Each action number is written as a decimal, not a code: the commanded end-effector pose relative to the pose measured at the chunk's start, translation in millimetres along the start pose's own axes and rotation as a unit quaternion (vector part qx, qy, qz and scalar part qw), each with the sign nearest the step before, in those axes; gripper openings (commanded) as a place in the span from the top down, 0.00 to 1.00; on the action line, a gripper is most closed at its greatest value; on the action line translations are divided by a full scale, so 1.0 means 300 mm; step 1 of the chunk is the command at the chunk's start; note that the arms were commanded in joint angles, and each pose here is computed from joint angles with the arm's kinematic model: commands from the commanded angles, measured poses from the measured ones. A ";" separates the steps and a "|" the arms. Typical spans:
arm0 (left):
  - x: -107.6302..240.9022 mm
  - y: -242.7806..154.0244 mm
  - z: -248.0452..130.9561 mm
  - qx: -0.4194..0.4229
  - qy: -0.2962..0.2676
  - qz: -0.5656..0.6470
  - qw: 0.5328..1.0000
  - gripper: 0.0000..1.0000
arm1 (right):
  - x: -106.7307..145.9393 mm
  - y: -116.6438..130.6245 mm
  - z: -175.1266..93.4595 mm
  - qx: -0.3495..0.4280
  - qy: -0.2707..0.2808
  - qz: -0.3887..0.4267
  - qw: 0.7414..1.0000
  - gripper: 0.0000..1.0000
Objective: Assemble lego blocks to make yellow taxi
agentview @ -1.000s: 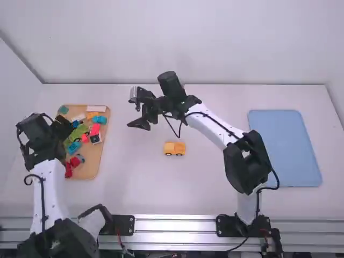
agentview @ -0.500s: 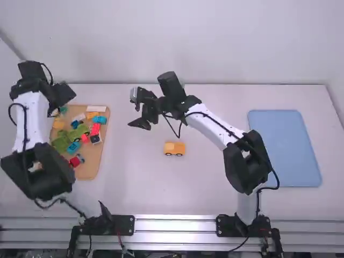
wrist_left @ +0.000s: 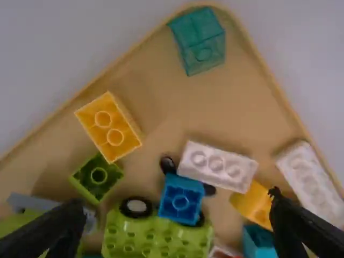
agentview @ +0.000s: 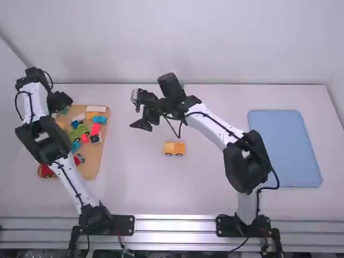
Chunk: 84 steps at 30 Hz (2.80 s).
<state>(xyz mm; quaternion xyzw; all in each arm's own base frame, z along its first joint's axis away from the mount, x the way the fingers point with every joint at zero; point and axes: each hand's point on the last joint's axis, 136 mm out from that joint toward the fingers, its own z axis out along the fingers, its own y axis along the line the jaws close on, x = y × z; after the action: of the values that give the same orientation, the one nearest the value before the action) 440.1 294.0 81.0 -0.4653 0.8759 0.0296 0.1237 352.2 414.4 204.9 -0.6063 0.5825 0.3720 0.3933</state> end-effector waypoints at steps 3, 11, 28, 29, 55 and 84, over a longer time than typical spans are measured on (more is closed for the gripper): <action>0.012 0.105 0.101 -0.021 0.026 -0.056 0.998 0.18 | -0.019 -0.016 0.004 0.001 -0.006 -0.007 1.000 0.02; 0.036 0.165 0.228 -0.025 0.026 -0.096 0.995 0.34 | -0.018 -0.016 0.004 0.001 -0.006 -0.007 1.000 0.02; 0.041 0.150 0.294 -0.005 0.015 -0.129 0.991 0.54 | -0.012 -0.012 0.004 -0.001 -0.002 -0.003 1.000 0.02; 0.039 0.149 0.294 -0.004 0.014 -0.129 0.991 0.61 | -0.012 -0.012 0.004 -0.001 -0.002 -0.003 1.000 0.02; 0.226 -0.241 -0.411 0.292 -0.194 0.195 0.916 0.88 | 0.000 -0.155 -0.104 0.048 -0.027 0.079 0.995 0.02; 1.338 -0.546 -0.808 0.695 -0.247 0.577 0.351 0.91 | -0.053 0.141 -0.282 -0.213 -0.185 0.004 0.959 0.27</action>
<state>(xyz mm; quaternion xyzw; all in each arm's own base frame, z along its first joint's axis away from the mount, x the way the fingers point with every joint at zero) 320.0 -158.9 228.3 0.4253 0.5751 -0.3988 0.5739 308.2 341.9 247.4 -0.5870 0.4372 0.5900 0.3409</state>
